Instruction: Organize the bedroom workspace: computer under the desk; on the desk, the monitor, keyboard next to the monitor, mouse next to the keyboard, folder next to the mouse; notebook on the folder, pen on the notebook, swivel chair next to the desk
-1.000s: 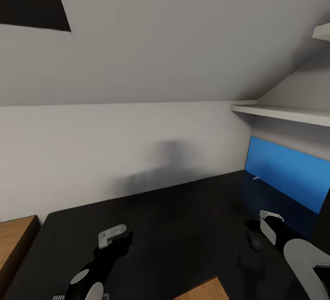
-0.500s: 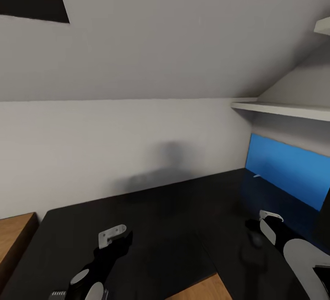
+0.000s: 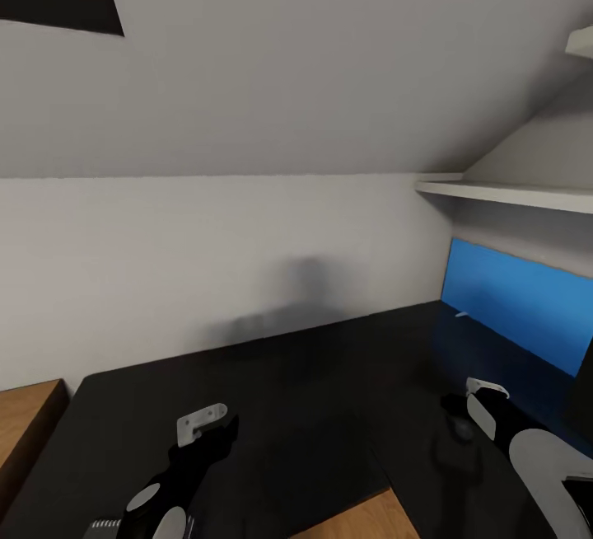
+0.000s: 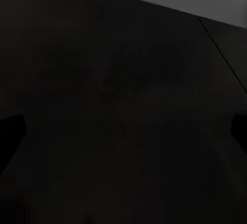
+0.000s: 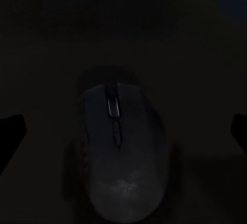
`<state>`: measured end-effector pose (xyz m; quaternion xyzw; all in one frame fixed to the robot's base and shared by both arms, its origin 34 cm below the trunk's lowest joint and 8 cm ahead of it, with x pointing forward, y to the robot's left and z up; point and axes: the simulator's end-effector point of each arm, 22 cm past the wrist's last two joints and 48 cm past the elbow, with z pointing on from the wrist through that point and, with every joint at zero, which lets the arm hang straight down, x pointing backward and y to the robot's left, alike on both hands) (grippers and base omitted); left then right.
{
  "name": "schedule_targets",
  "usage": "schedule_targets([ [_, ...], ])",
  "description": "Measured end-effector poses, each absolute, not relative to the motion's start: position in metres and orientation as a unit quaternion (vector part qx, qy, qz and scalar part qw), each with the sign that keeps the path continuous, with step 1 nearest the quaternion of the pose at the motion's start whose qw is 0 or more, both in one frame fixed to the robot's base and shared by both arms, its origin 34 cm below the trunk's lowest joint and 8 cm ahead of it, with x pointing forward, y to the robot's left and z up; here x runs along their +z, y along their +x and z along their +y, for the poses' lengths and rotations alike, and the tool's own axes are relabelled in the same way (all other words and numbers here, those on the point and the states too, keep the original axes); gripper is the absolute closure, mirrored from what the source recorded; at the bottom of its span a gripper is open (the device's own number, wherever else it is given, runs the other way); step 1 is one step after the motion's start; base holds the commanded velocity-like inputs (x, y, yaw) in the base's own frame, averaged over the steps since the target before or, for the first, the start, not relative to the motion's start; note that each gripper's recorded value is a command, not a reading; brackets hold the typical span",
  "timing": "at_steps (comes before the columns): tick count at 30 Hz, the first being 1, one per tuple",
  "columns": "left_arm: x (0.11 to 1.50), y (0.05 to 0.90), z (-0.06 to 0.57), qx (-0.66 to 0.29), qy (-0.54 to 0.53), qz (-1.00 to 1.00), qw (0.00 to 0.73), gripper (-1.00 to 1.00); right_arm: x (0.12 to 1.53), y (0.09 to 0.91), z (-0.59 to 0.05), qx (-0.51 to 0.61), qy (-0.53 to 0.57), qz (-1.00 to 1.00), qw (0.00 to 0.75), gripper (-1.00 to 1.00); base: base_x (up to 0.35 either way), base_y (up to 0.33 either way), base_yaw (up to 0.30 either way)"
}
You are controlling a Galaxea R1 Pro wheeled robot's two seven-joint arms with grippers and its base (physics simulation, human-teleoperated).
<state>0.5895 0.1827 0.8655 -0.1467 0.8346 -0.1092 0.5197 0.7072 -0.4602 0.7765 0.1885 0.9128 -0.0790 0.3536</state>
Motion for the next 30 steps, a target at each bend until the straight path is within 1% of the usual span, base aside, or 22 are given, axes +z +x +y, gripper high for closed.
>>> schedule_targets([
  [30, 0.823, 0.588, 0.183, -0.109, -0.147, 0.834, 0.52, -1.0, 0.734, 0.706, -0.459, -0.079, 0.188, 0.913, 0.354, -1.0, 0.0, 0.0, 0.0],
])
